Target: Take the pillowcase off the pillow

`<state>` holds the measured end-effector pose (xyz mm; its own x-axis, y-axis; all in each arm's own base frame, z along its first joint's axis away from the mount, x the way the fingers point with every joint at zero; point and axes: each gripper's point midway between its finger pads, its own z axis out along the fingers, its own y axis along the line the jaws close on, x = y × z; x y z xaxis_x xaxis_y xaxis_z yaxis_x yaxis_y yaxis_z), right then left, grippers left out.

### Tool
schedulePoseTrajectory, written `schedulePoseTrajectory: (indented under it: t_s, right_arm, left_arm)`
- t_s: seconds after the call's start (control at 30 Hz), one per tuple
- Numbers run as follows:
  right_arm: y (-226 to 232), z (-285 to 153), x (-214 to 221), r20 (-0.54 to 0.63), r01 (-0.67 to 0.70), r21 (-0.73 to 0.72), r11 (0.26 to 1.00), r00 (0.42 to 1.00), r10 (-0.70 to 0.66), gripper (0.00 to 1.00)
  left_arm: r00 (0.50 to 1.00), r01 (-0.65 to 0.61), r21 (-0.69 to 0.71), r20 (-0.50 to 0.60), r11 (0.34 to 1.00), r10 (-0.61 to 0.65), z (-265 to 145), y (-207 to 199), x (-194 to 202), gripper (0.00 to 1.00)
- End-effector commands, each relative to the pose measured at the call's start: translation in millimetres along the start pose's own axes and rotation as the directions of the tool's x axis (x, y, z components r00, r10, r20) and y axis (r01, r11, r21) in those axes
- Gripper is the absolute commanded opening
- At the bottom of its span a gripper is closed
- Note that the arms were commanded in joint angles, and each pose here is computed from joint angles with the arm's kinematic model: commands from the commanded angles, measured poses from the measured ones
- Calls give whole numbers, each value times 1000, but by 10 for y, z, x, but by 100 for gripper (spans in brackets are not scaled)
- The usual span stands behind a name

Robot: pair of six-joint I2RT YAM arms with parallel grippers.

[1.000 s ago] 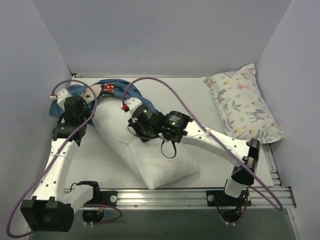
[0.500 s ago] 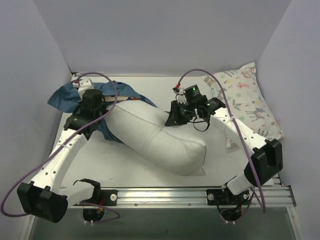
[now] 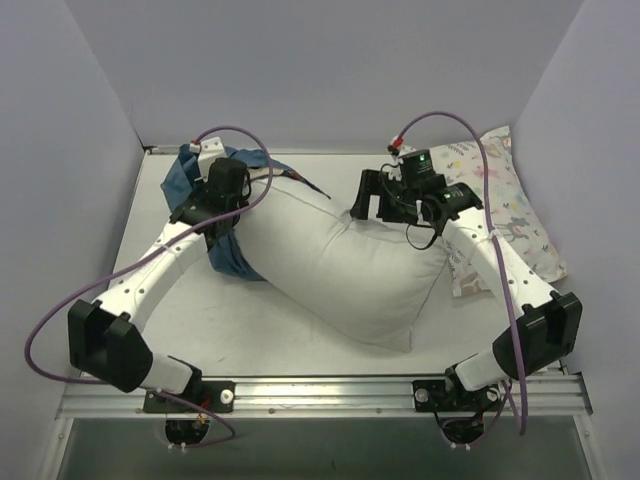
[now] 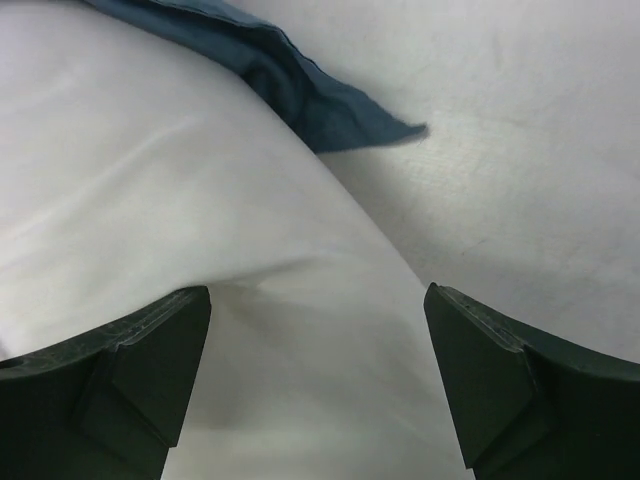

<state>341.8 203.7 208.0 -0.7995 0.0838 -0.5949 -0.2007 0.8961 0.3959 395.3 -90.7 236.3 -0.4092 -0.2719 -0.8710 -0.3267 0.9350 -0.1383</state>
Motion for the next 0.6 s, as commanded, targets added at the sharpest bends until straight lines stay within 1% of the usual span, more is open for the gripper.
schedulePoseTrajectory:
  t_s: [0.0,0.03,0.07,0.13,0.17,0.2,0.23,0.3,0.33,0.37,0.4,0.47,0.57]
  right_arm:
    - [146,-495,-405,177,113,59,992,977,-122,94]
    - [246,-560,-453,198,157,57,986,966,-165,95]
    - [226,-613,-495,217,168,92,982,959,-184,96]
    - [347,-663,-492,230,219,86,972,945,-233,98]
    - [332,-708,-513,246,248,135,959,929,-275,100]
    - [373,-732,-503,253,273,147,951,919,-303,100]
    - [532,-736,-419,249,324,128,937,904,-347,100]
    - [639,-694,-338,233,386,126,914,884,-405,100]
    - [707,-681,-273,223,424,132,896,868,-443,100]
    - [837,-624,-104,191,488,125,864,843,-504,100]
    - [838,-597,-57,176,510,165,844,827,-534,100]
    - [897,-441,197,116,569,168,805,800,-589,100]
    - [786,-157,512,15,604,170,779,789,-615,100]
  left_arm:
    - [987,-86,11,-137,996,87,118,-128,414,0]
    - [985,-82,30,-152,996,85,139,-187,442,0]
    - [983,-82,39,-163,996,87,155,-237,489,0]
    - [976,-98,47,-190,994,106,201,-308,611,0]
    - [974,-106,56,-195,993,114,195,-362,661,0]
    - [969,-120,57,-210,991,129,225,-390,740,0]
    - [968,-124,63,-213,990,134,231,-430,769,0]
    - [960,-135,88,-235,987,153,246,-534,872,0]
    - [957,-138,98,-243,986,158,257,-574,910,0]
    - [953,-140,118,-255,983,166,265,-632,963,0]
    - [951,-141,136,-258,981,173,248,-688,988,2]
    - [949,-126,174,-266,977,170,240,-777,1022,6]
    - [953,-99,205,-262,974,152,211,-836,1009,15]
